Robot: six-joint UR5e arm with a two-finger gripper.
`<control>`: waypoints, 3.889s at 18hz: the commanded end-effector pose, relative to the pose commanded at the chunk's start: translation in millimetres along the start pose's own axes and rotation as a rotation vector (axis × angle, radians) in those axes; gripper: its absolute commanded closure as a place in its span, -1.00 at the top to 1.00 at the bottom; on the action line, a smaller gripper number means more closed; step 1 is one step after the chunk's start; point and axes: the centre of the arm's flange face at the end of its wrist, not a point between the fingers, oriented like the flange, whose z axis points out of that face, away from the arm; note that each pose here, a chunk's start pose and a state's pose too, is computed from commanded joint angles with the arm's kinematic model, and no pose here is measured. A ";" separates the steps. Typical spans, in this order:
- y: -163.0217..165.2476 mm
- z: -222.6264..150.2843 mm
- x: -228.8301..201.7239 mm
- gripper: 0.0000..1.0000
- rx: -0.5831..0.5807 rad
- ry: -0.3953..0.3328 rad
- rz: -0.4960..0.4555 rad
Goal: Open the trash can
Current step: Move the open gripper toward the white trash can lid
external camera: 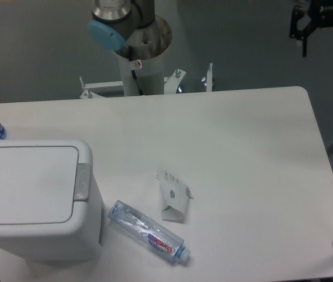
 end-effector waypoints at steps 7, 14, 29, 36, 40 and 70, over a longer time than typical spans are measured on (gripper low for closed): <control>-49.9 26.3 26.9 1.00 0.050 0.017 -0.202; -95.0 35.3 47.9 1.00 0.072 0.056 -0.344; -157.8 37.9 110.3 1.00 0.148 0.205 -0.557; -186.9 37.3 163.7 1.00 0.139 0.265 -0.549; -195.2 38.6 177.9 1.00 0.133 0.281 -0.553; -247.4 75.6 323.0 1.00 0.050 0.426 -0.498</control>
